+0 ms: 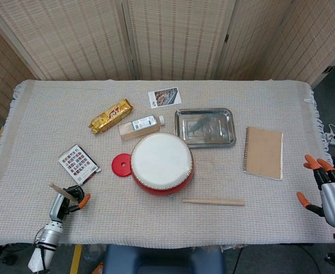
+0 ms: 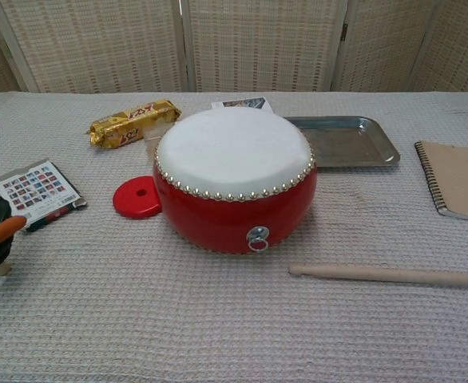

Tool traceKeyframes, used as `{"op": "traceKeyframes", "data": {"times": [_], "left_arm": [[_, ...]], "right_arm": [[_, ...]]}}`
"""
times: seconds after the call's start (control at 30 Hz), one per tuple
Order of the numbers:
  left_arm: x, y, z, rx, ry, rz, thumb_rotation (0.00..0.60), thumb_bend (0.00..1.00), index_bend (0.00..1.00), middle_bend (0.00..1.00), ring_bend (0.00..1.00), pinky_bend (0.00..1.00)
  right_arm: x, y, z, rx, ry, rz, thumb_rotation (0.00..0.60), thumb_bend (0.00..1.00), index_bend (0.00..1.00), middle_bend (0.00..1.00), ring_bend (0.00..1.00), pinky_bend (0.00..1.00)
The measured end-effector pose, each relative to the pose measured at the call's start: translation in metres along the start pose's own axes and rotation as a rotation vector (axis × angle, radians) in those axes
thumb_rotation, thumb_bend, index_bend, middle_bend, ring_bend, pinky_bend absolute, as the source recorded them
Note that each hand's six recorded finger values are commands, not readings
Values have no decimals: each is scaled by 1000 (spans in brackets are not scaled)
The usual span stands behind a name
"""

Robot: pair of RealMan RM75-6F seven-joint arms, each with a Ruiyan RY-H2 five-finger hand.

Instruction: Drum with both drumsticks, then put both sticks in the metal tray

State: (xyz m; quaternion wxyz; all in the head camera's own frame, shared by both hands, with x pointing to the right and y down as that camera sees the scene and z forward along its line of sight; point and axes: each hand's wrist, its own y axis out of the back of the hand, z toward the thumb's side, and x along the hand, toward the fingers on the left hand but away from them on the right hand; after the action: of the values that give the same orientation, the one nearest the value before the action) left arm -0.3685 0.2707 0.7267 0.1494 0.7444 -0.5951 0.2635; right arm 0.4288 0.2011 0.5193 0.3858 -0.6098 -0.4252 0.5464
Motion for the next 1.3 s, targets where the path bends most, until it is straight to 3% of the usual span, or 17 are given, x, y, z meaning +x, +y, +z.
{"op": "traceKeyframes", "data": {"times": [0.17,0.43,0.57,0.77,1.0,1.1,1.3], "left_arm": [[1,-1,-7,28,7,2,600,398,724,821,737,779],[4,1,-14,77,10,13,600,530,786,916,827,996],[5,0,-14,110,3,12,600,571,820,952,863,1000],[8,-1,-13,131,4,17,600,725,916,1000,989,1000],[11,4,-7,198,-17,25,600,797,992,1000,1000,1000],[11,8,-2,253,-38,27,600,804,1000,1000,1000,1000],[11,21,15,468,-96,30,600,803,1000,1000,1000,1000]], "right_arm": [[1,0,0,0,-1,0,600,178,78,242,106,247],[2,1,1,-7,-1,-2,600,178,78,242,106,247],[2,2,1,-7,0,-3,600,178,78,242,106,247],[2,2,2,-8,3,-8,600,178,78,241,106,247],[2,1,1,-10,3,-3,600,178,78,242,106,247],[2,-2,2,-21,3,16,600,177,80,242,107,252],[0,-21,13,-62,26,121,600,177,143,241,135,307]]}}
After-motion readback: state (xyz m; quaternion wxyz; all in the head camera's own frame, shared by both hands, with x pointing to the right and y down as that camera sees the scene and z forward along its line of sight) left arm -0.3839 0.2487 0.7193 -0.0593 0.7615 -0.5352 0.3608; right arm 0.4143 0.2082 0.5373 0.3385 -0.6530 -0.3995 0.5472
